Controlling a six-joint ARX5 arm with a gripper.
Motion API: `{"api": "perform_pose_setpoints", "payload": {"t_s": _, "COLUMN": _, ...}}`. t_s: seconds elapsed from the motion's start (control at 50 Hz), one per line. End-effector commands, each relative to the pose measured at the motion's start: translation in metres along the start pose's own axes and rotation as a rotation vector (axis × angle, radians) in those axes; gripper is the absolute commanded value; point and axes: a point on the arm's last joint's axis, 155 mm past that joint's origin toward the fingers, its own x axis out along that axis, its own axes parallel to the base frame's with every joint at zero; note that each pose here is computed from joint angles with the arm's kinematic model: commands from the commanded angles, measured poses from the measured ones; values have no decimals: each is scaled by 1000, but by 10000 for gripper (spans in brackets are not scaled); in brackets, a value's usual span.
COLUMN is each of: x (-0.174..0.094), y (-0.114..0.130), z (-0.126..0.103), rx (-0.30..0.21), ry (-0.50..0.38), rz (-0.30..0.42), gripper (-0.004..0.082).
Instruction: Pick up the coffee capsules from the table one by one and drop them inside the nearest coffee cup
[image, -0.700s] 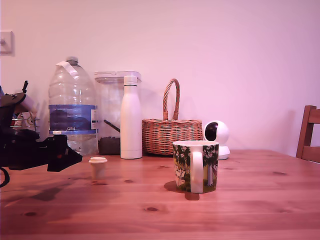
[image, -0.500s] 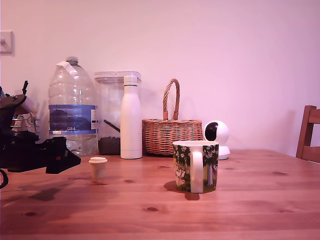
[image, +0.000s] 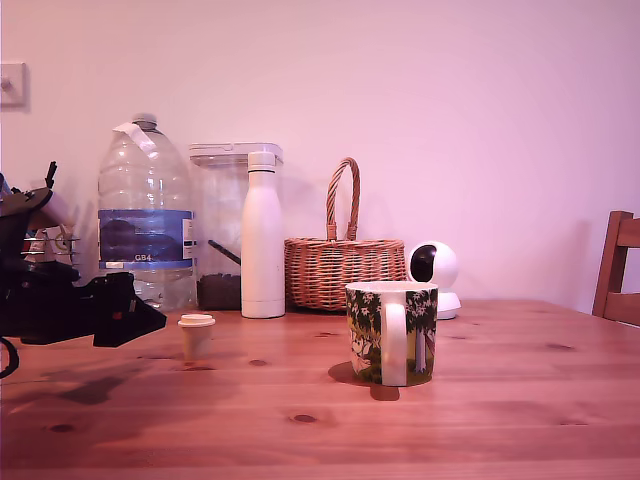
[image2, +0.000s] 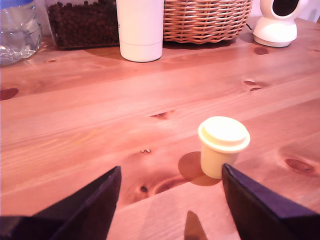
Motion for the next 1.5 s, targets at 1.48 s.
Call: {"api": "perform_pose_setpoints", "payload": {"t_s": 1.48, "x": 31, "y": -39, "z": -22, "rx": 71, "ry": 148, "rz": -90, "gripper": 572}}
